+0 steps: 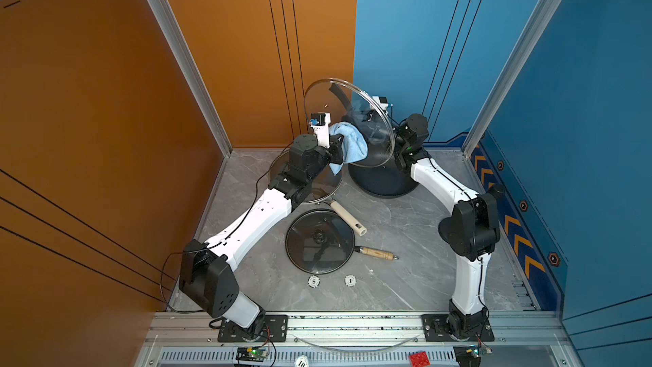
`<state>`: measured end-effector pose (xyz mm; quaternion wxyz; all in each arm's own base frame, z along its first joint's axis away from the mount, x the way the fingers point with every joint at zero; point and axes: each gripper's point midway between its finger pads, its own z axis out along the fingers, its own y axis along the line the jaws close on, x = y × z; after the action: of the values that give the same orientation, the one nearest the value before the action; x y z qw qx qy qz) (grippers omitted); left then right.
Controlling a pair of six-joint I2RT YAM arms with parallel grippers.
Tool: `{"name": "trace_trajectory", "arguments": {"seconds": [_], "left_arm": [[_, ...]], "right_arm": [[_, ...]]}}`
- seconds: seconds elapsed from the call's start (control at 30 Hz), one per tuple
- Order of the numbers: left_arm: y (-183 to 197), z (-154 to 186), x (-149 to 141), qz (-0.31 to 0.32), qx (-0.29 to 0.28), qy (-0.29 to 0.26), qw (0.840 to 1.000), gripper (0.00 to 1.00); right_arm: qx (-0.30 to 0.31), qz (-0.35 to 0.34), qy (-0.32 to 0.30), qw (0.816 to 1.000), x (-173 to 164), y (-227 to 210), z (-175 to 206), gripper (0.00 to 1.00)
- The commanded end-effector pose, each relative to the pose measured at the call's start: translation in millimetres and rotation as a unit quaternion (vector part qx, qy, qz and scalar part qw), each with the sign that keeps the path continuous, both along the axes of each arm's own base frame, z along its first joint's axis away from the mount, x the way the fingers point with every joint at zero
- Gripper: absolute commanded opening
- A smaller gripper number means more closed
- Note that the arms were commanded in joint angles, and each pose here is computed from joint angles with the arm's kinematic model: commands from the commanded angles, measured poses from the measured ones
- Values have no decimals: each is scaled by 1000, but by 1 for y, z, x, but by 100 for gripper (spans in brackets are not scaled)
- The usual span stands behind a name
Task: Wipe the pot lid with a cloth
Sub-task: Wipe the pot lid.
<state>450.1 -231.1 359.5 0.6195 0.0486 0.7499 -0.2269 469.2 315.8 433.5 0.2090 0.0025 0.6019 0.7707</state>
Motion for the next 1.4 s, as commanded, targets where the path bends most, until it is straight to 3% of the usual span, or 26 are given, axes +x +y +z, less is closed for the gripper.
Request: {"name": "trace_trajectory", "arguments": {"seconds": [0.0,0.1,0.23,0.37,0.43,0.53,0.63,0.83,0.9,0.97,1.07,1.23,1.37], "left_arm": [[48,-36,8,92,15,62,994,18],[50,-35,3,94,22,62,993,18],[-3,2,-18,30,78,3,996,18],[-46,70,-51,-46,31,-83,995,19],[-53,114,-67,-72,-6,-132,989,20],[-50,153,-78,-81,-34,-178,980,20],[-38,145,-66,-56,-26,-168,984,20],[20,79,-39,52,24,-83,995,20],[47,53,-30,101,23,-43,994,19],[56,39,-32,139,65,-26,988,19],[40,42,-43,137,131,-38,981,19],[16,75,-57,92,113,-82,986,21],[-7,104,-75,42,137,-131,981,22]], "right_arm": [[26,-3,-121,992,-49,-19,76,3],[3,-8,-101,995,-45,-20,59,3],[-2,-8,-96,995,-42,-21,56,3],[-6,-2,-87,996,-36,-18,51,3],[-8,3,-76,997,-34,-15,45,3],[-5,10,-88,996,-38,-12,53,3],[-5,15,-95,995,-41,-10,56,2],[-10,36,-89,995,-47,3,50,2],[-7,34,-93,995,-48,4,53,2],[-5,31,-96,995,-49,4,54,2],[-9,28,-89,996,-48,4,52,2],[-32,-7,-81,996,-56,-10,39,2],[-101,-34,-86,991,-63,-16,23,3]]}}
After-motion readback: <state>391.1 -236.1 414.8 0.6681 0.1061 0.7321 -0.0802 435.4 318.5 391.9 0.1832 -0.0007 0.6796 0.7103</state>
